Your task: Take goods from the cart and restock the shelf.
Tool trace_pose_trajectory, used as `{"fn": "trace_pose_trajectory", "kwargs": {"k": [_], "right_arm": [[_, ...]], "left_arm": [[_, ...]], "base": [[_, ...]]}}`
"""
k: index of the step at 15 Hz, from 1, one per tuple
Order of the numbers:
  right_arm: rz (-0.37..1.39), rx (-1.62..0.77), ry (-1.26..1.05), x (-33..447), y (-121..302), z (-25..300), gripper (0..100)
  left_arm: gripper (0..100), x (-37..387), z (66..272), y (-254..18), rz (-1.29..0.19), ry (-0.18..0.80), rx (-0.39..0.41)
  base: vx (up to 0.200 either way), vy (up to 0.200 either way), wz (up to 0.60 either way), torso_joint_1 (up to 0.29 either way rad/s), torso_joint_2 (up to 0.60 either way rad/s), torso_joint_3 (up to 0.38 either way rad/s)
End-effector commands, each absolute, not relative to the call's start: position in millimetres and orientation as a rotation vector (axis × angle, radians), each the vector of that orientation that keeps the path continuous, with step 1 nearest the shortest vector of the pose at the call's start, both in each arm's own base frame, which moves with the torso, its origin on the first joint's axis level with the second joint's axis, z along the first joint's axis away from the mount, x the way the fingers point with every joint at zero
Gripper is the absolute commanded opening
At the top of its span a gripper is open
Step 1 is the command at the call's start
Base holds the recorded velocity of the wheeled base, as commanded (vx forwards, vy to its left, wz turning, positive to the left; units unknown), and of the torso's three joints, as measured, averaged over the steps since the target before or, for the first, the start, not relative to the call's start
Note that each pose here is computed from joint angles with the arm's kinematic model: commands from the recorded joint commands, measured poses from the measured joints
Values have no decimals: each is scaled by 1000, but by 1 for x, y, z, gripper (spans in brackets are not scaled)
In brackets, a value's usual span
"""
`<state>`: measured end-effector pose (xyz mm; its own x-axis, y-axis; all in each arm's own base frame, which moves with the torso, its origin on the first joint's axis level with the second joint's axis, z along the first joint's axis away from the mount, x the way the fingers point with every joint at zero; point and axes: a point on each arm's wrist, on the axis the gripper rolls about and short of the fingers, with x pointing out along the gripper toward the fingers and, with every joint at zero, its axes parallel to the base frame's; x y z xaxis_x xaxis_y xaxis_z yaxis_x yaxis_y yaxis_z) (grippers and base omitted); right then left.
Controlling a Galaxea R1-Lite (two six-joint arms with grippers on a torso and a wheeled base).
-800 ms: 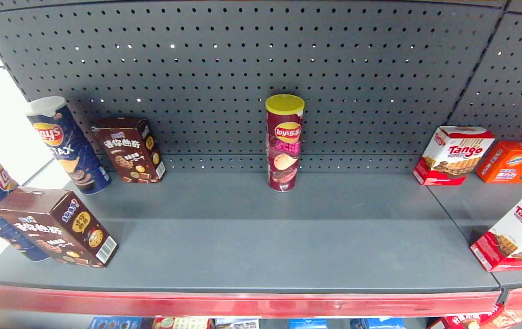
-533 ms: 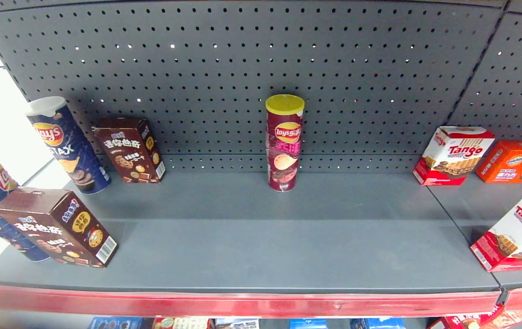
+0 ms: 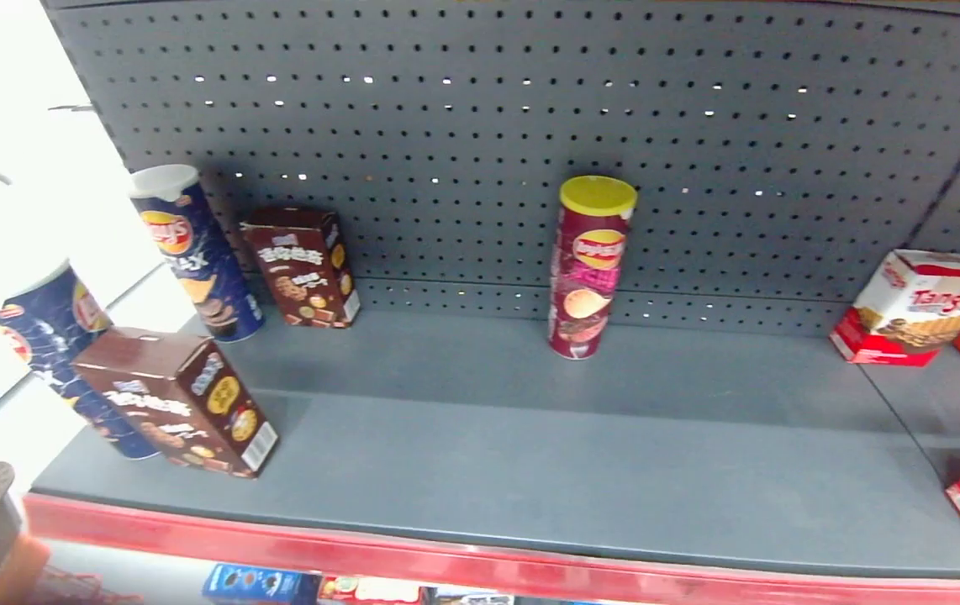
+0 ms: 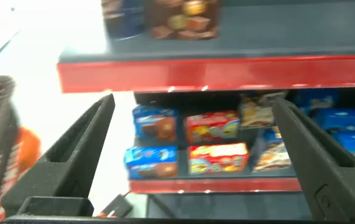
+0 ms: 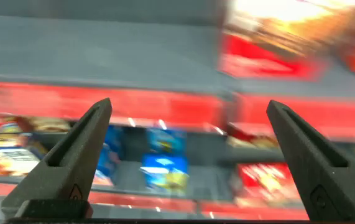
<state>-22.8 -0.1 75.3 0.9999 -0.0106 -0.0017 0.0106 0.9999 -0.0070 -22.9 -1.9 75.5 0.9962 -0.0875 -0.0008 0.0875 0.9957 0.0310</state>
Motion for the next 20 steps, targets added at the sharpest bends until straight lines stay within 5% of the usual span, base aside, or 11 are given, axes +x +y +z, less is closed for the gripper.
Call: {"fn": "trace_pose_trajectory", "kwargs": {"k": [1, 10, 20], "right_arm": [[-11, -8, 3, -23, 0, 75, 100], [-12, -6, 2, -23, 0, 75, 100], [-12, -6, 2, -23, 0, 75, 100]], "left_arm": [[100, -23, 75, -2, -87, -1, 31], [100, -23, 75, -2, -89, -2, 34], [100, -23, 75, -2, -92, -1, 32]], "base": [[0, 0, 600, 7, 2, 2], [0, 0, 600, 2, 2, 0], [0, 0, 0, 0, 0, 0]]}}
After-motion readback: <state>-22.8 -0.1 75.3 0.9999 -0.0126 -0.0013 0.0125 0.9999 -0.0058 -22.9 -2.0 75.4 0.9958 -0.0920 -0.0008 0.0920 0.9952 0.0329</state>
